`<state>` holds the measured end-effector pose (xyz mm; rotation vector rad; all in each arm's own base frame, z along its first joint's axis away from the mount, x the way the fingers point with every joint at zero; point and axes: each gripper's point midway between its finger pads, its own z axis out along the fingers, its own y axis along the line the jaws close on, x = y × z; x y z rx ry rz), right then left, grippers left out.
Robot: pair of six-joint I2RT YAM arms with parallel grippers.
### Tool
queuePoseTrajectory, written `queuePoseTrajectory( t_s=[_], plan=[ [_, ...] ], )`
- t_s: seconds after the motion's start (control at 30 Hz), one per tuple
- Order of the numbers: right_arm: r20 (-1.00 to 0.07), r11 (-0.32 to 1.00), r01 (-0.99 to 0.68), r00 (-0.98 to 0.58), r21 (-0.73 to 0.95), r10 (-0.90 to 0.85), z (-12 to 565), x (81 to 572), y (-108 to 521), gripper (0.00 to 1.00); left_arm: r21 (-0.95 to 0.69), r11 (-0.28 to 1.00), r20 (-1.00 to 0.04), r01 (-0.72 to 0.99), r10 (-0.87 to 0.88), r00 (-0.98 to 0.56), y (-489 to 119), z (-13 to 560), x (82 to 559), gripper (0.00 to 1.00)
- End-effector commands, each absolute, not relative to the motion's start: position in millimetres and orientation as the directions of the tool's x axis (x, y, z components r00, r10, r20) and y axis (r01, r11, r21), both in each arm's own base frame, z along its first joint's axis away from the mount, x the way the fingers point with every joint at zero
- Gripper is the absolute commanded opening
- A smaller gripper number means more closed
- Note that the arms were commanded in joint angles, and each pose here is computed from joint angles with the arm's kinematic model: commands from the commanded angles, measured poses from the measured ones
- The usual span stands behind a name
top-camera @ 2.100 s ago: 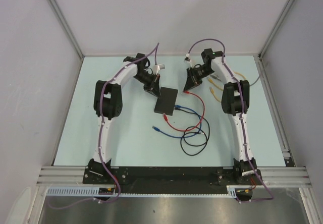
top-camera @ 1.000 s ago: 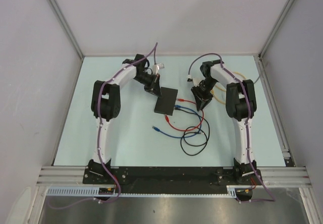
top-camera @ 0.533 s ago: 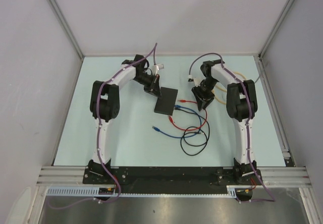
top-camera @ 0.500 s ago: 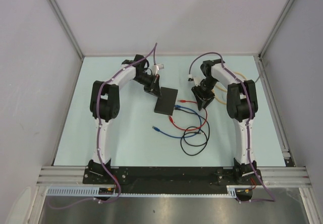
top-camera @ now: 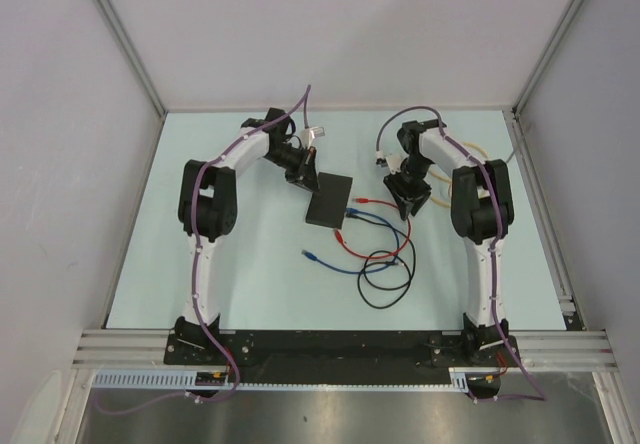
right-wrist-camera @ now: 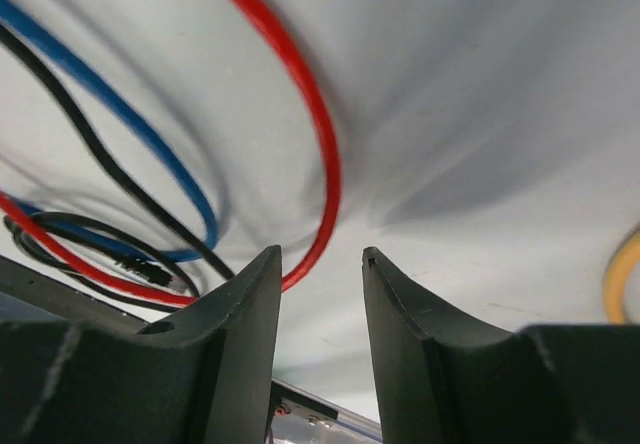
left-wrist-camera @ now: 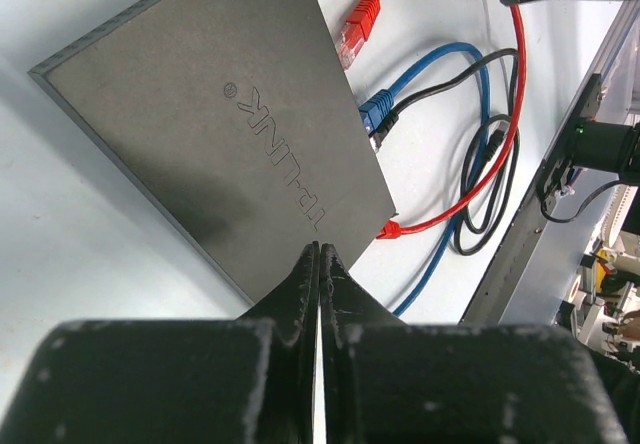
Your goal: Pull the plug from the switch port
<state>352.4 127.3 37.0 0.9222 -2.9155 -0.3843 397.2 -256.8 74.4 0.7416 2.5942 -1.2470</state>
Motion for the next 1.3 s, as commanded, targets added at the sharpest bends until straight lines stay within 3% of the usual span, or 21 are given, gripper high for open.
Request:
queuePoseTrajectory(
  t_s=[0.0,0.17,0.33,0.53,0.73,0.9,1.07,1.27],
  plan=[
    [0.016,0.803,-0.551,-0.822,0.229,-0.569,30,354,117,0.42,-0.678,0.486,-0.424,0.551,0.353,-0.834,-264,102,400,0.01],
    [0.057,0.790,-0.553,-0.809,0.266,-0.585,17,345,124,0.38,-0.679,0.491,-0.420,0.547,0.352,-0.837,-264,100,401,0.01],
    [0.034,0.752,-0.581,-0.784,0.313,-0.620,26,342,140,0.15,-0.671,0.498,-0.418,0.549,0.357,-0.835,-263,98,401,0.01],
    [-0.067,0.701,-0.605,-0.773,0.378,-0.631,61,337,156,0.01,-0.671,0.504,-0.409,0.544,0.360,-0.838,-262,94,400,0.01],
    [-0.181,0.684,-0.632,-0.769,0.365,-0.614,95,345,168,0.00,-0.671,0.507,-0.407,0.541,0.359,-0.840,-262,92,402,0.01],
    [-0.198,0.708,-0.648,-0.761,0.280,-0.619,107,355,158,0.00,-0.669,0.509,-0.406,0.542,0.360,-0.840,-262,93,402,0.01],
    [-0.276,0.665,-0.628,-0.777,0.404,-0.565,139,360,159,0.00,-0.672,0.508,-0.402,0.539,0.360,-0.842,-262,92,401,0.01],
    [-0.357,0.705,-0.549,-0.833,0.448,-0.422,149,404,130,0.00,-0.670,0.510,-0.404,0.539,0.359,-0.841,-262,93,402,0.01]
  ],
)
